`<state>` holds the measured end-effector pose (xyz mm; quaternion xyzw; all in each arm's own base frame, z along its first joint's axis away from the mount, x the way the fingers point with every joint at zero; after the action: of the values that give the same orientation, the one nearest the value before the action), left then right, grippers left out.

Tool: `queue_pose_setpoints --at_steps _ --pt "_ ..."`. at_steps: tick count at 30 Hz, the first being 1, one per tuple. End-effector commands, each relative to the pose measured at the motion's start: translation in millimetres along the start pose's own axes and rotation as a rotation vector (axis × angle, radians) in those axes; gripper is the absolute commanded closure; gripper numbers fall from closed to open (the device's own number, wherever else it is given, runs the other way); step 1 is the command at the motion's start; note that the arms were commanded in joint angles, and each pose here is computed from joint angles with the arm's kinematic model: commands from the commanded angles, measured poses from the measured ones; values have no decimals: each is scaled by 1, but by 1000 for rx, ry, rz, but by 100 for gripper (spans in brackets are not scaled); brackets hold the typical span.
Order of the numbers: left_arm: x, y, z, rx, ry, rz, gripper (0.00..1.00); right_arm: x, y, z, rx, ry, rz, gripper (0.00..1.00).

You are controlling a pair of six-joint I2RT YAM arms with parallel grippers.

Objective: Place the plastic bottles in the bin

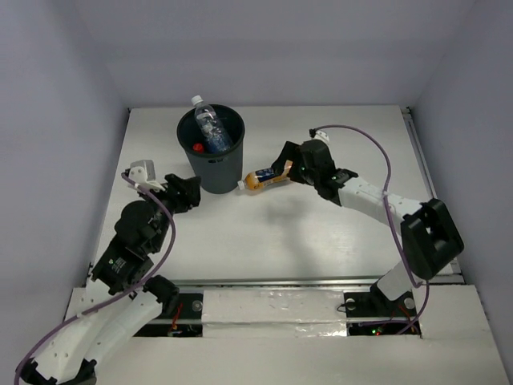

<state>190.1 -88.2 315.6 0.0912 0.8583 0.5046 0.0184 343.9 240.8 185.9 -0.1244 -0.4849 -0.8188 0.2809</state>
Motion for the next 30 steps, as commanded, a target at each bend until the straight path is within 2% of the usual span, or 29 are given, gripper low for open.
queue_pose_setpoints --at_steps 1,4,6,9,13,30 --pt "6 -20 -5 33 -85 77 42 -19 6 -9 -90 -123 15 2" --pt "12 -18 -8 32 -123 74 38 -31 22 -25 -134 -223 -16 3" --pt "17 -14 -8 31 -141 56 37 -43 16 -39 -151 -280 56 4" --pt "26 -7 -5 17 -151 21 37 -49 32 -38 -185 -333 17 4" --pt "34 -3 -11 27 -210 4 37 -63 18 -53 -181 -447 107 4" --pt "54 9 -15 58 -300 -56 39 -89 -8 -62 -197 -545 205 8"
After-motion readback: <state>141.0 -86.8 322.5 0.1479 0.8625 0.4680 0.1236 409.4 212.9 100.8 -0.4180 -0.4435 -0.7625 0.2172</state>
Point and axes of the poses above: each gripper's point midway between its finger pads, its own x axis back along the fingers, its own z axis along the line the jaws close on, y = z × x, the point moved 5 cm from there along x, back along the fingers, and after that the axes turned 2 degrees about x, right-handed, at the moved point
